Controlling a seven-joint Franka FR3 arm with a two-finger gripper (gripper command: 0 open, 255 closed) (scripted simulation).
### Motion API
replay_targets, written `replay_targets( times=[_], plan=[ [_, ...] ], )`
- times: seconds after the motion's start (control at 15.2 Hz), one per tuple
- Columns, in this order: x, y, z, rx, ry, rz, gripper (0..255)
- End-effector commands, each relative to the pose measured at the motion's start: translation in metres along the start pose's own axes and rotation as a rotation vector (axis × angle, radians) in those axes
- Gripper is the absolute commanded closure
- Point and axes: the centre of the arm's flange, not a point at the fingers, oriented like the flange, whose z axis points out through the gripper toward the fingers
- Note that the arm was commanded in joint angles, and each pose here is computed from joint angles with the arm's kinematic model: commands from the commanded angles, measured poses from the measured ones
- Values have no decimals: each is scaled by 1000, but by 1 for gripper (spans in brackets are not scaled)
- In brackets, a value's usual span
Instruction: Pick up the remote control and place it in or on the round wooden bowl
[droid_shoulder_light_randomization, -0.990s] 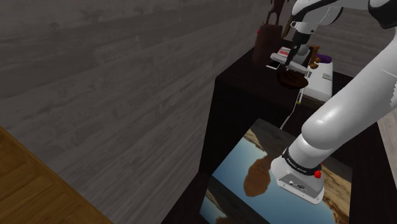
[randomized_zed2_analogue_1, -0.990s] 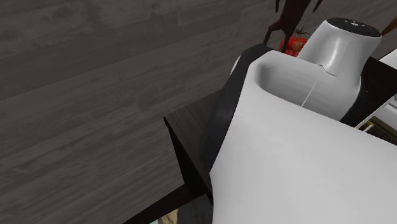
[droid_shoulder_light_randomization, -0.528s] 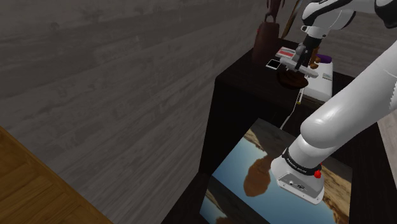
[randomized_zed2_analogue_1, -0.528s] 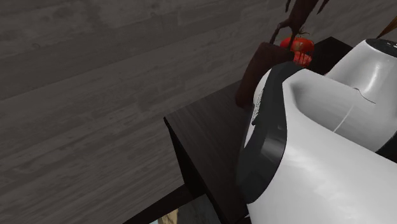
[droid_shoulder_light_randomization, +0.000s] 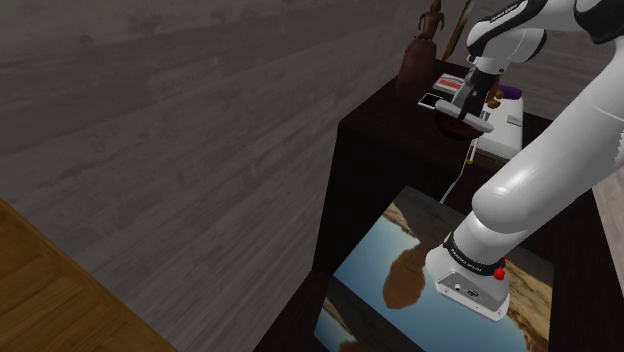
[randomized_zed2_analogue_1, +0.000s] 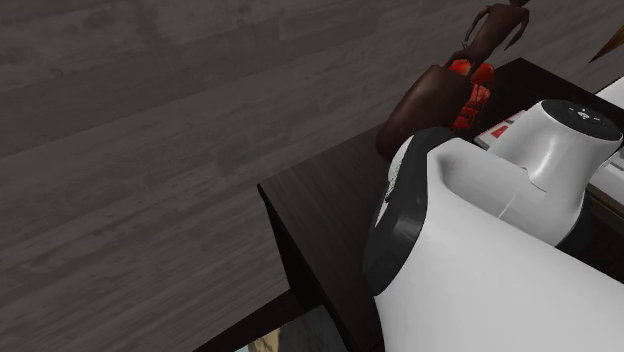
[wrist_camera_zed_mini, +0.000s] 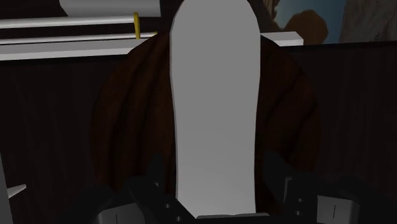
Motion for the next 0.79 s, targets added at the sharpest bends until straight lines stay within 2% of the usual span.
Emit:
replay_targets(
  times=[0.0, 0.13, 0.66, 0.73],
  plan=[
    [-1, 0, 9, -1, 0, 0, 255],
    [-1, 1, 21, -1, 0, 0, 255],
    [-1, 1, 21, -1, 0, 0, 255],
    [-1, 0, 21, -1, 0, 0, 0]
  ],
)
